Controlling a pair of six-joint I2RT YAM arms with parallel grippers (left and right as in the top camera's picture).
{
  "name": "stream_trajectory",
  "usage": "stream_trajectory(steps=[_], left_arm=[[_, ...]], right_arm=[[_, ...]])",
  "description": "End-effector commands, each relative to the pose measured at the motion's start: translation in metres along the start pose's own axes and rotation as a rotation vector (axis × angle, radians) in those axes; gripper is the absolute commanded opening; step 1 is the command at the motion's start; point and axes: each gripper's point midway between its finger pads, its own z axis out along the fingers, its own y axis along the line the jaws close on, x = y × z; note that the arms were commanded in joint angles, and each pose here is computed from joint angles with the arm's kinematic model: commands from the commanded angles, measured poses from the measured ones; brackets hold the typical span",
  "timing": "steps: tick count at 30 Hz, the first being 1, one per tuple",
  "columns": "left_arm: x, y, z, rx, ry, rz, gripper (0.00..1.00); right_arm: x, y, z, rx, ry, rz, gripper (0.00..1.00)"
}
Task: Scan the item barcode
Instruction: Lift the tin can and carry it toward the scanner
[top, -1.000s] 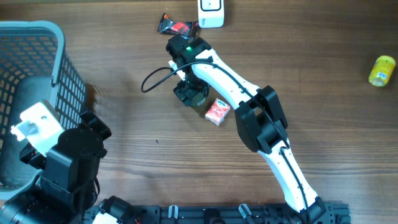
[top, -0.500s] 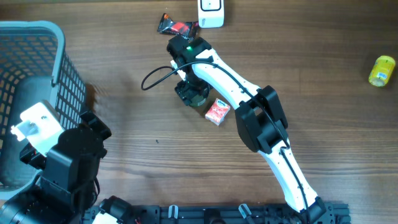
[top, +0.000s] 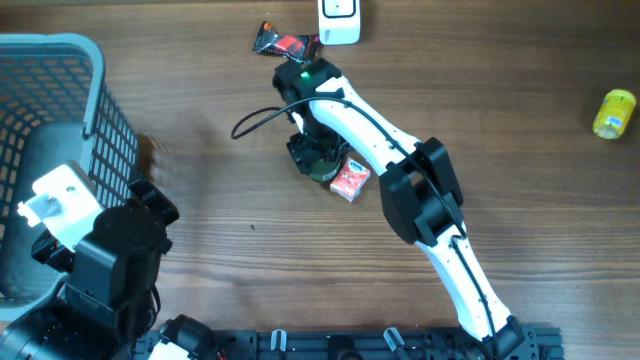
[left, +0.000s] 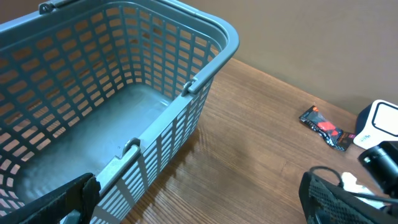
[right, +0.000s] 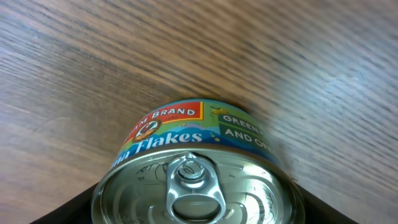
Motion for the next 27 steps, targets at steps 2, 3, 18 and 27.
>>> stream_trajectory(steps=[2, 3, 18, 27], left_arm=[[-0.002, 0.004, 0.001, -0.025, -0.015, 0.008, 1.0], [-0.002, 0.004, 0.001, -0.025, -0.015, 0.008, 1.0], [-0.002, 0.004, 0.001, -0.024, -0.015, 0.009, 1.0], [-0.001, 0.003, 0.001, -0.016, -0.007, 0.008, 1.0]], right_arm=[[-0.01, 0.004, -0.03, -0.113, -0.035, 0.113, 0.72], [-0.009, 0.005, -0.035, -0.137, -0.033, 0.119, 0.72], [-0.001, 0.034, -0.072, -0.534, 0.076, 0.314, 0.68], [-0.007, 0.032, -0.099, -0.772, 0.124, 0.431, 0.69]])
